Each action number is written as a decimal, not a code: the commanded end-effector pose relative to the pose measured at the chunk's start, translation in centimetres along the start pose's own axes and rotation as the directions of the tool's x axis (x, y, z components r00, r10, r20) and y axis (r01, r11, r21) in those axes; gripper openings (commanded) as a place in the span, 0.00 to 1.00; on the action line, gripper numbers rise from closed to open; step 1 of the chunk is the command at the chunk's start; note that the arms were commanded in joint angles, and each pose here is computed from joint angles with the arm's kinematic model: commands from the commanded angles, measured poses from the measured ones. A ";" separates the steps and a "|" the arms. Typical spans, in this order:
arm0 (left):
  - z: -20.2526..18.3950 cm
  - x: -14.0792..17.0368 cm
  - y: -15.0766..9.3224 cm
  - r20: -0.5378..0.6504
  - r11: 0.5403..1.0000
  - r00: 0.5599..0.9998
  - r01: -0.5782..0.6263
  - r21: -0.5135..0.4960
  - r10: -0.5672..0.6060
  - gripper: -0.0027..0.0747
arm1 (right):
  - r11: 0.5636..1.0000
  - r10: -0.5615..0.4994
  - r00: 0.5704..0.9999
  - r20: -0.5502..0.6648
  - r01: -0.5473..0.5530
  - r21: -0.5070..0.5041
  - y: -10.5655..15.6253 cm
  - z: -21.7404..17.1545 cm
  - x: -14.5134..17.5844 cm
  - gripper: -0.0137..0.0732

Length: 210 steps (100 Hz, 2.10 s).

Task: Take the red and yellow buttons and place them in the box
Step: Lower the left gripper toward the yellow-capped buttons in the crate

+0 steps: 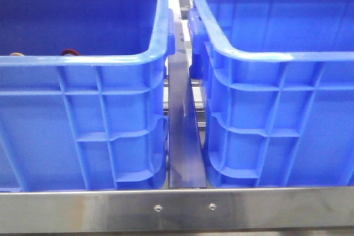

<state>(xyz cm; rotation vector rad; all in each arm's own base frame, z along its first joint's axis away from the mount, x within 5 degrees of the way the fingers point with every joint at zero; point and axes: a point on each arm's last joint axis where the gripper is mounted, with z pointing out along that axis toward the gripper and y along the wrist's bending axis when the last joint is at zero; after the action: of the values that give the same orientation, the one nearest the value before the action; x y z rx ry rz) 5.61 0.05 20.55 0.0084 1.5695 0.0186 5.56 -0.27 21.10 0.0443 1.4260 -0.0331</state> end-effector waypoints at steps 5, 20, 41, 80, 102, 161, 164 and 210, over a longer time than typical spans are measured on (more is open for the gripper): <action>-0.2 -0.2 0.0 0.091 1.000 0.996 0.016 0.001 -0.016 0.01 | 1.000 -0.007 0.996 0.087 0.008 -0.008 0.1 -0.2 -0.6 0.05; -0.2 -0.2 0.0 0.091 1.000 0.996 0.016 0.001 -0.016 0.01 | 1.000 -0.007 0.996 0.087 0.008 -0.008 0.1 -0.2 -0.6 0.05; -0.2 -0.2 0.0 0.093 1.000 0.996 0.016 0.001 -0.016 0.01 | 1.000 -0.007 0.996 0.087 0.008 -0.008 0.1 -0.2 -0.6 0.05; -1.1 -4.2 0.1 0.189 1.000 0.982 0.016 0.000 -0.016 0.01 | 1.000 -0.007 0.996 0.087 0.008 -0.008 0.1 -0.2 -0.6 0.05; -1.6 -7.2 0.2 0.130 1.000 0.991 0.017 -0.004 -0.016 0.01 | 1.000 -0.007 0.996 0.087 0.008 -0.008 0.1 -0.2 -0.6 0.05; 5.9 -15.0 0.3 -0.293 1.000 0.956 0.025 -0.009 -0.027 0.22 | 1.000 -0.007 0.996 0.087 0.008 -0.008 0.1 -0.2 -0.6 0.05; 6.5 -15.2 0.3 -0.309 1.000 0.950 0.030 -0.009 -0.031 0.31 | 1.000 -0.007 0.996 0.087 0.008 -0.008 0.1 -0.2 -0.6 0.05; 16.7 -14.9 -0.7 -0.664 0.998 0.748 0.053 0.040 -0.013 0.78 | 1.000 -0.007 0.996 0.087 0.008 -0.008 0.1 -0.2 -0.6 0.05</action>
<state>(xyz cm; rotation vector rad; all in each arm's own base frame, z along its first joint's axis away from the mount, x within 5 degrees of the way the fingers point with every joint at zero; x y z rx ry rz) 20.71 -0.34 34.08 -0.0158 2.3197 -0.0487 5.56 -0.27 21.10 0.0443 1.4260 -0.0331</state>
